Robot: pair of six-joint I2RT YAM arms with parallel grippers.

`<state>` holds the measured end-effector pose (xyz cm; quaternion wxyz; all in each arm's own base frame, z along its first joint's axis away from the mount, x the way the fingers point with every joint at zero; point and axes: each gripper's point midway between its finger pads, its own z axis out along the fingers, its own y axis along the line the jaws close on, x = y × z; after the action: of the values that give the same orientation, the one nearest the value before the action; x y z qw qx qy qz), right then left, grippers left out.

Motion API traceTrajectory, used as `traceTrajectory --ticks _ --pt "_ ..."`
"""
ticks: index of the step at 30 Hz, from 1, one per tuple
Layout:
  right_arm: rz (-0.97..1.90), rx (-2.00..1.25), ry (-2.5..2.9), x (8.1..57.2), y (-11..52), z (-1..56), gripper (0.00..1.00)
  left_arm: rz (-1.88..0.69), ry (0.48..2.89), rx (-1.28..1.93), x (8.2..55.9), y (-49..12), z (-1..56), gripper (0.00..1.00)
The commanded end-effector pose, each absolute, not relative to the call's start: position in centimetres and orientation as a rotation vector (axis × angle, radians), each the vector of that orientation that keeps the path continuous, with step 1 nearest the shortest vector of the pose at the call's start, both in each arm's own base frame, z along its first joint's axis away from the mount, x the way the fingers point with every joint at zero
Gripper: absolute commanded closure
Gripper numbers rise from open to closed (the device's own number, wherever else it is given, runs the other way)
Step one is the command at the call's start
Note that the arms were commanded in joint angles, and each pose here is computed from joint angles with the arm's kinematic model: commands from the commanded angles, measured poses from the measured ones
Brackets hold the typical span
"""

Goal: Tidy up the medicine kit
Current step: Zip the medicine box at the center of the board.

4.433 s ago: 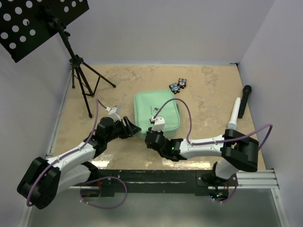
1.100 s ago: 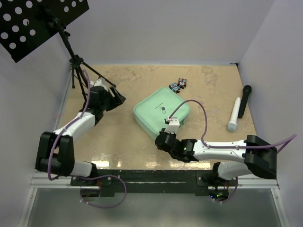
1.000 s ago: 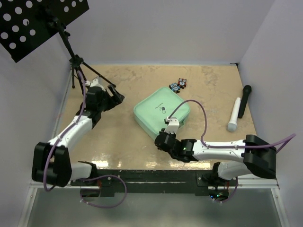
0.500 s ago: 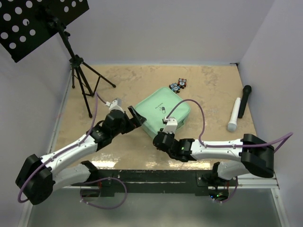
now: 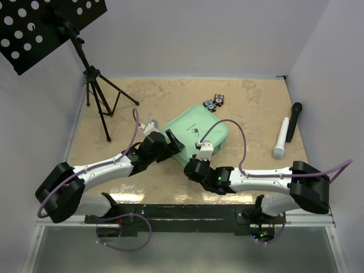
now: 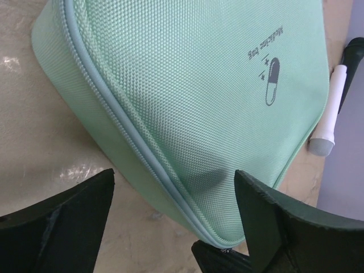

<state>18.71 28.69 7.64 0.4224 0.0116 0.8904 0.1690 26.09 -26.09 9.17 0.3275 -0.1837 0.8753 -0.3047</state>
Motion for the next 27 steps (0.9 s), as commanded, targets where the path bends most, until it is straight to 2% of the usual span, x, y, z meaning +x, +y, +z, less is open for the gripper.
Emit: traceTrajectory --ticks 1,8,14,17,27 --pt "0.448 0.066 2.183 19.2 28.8 9.4 1.0 -0.833 2.188 -0.498 28.2 -27.1 11.7 0.15" --pt "0.465 0.064 2.182 19.2 29.2 9.4 1.0 -0.747 2.25 -0.436 28.1 -26.8 9.1 0.44" --pt "0.459 0.059 2.18 19.2 29.0 9.6 1.0 -0.743 2.283 -0.408 27.9 -27.2 7.8 0.78" --pt "0.458 0.055 2.18 19.2 28.9 9.8 1.0 -0.722 2.296 -0.399 28.0 -26.9 7.4 1.0" --pt "0.424 0.031 2.185 19.3 28.8 10.0 1.0 -0.629 2.262 -0.466 30.2 -23.1 8.1 1.0"
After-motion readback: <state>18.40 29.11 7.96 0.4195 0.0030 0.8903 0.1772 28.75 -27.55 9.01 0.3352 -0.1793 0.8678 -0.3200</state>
